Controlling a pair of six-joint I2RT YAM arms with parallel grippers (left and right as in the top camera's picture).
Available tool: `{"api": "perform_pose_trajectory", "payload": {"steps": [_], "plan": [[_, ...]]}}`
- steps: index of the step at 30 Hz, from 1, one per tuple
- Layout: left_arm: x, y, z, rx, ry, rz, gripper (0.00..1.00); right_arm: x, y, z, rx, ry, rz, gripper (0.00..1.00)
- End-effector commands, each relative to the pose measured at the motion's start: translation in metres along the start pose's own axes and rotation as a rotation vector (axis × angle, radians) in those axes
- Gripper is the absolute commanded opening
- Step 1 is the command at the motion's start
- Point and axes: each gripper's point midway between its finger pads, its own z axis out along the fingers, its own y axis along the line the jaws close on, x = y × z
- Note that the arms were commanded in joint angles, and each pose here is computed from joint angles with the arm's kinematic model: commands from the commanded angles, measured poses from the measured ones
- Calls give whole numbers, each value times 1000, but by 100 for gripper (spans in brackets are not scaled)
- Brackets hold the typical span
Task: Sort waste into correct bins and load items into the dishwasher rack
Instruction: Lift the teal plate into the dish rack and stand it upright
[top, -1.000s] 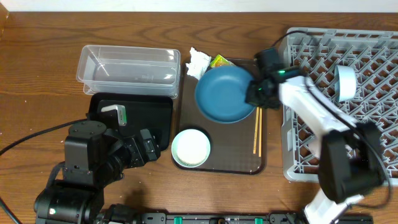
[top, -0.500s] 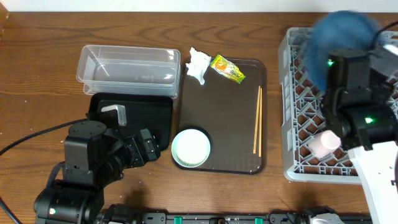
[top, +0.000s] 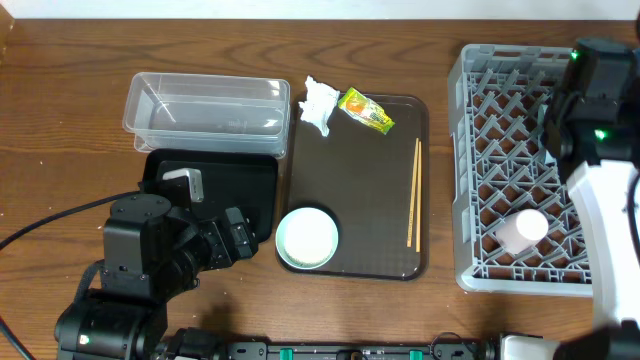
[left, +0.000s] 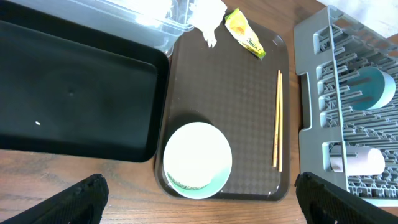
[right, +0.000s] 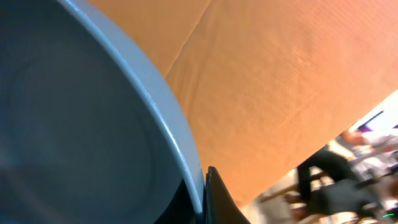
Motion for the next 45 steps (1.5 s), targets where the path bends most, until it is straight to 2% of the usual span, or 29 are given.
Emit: {"api": "perform_pose_trajectory", "payload": {"steps": [1, 5, 12, 23, 28, 33, 42, 44, 45], "plan": [[-4, -2, -4, 1, -18, 7, 98, 6, 9, 7, 57, 12, -119, 1], [-4, -2, -4, 2, -18, 7, 98, 18, 35, 12, 53, 22, -202, 1], [-4, -2, -4, 2, -18, 7, 98, 26, 80, 19, 48, 20, -455, 1], [-4, -2, -4, 2, -18, 7, 98, 45, 115, 17, 2, 15, -577, 2], [-4, -2, -4, 2, -18, 7, 98, 31, 115, 16, 6, -6, -658, 1], [-4, -2, -4, 2, -18, 7, 98, 16, 104, 18, 29, -11, -660, 1], [-4, -2, -4, 2, -19, 7, 98, 38, 112, 16, -6, -5, -721, 1], [-4, -2, -4, 2, -18, 7, 98, 45, 115, 15, -12, -7, -745, 7], [-4, -2, -4, 2, -18, 7, 98, 48, 115, 15, -12, -5, -752, 13]]}}
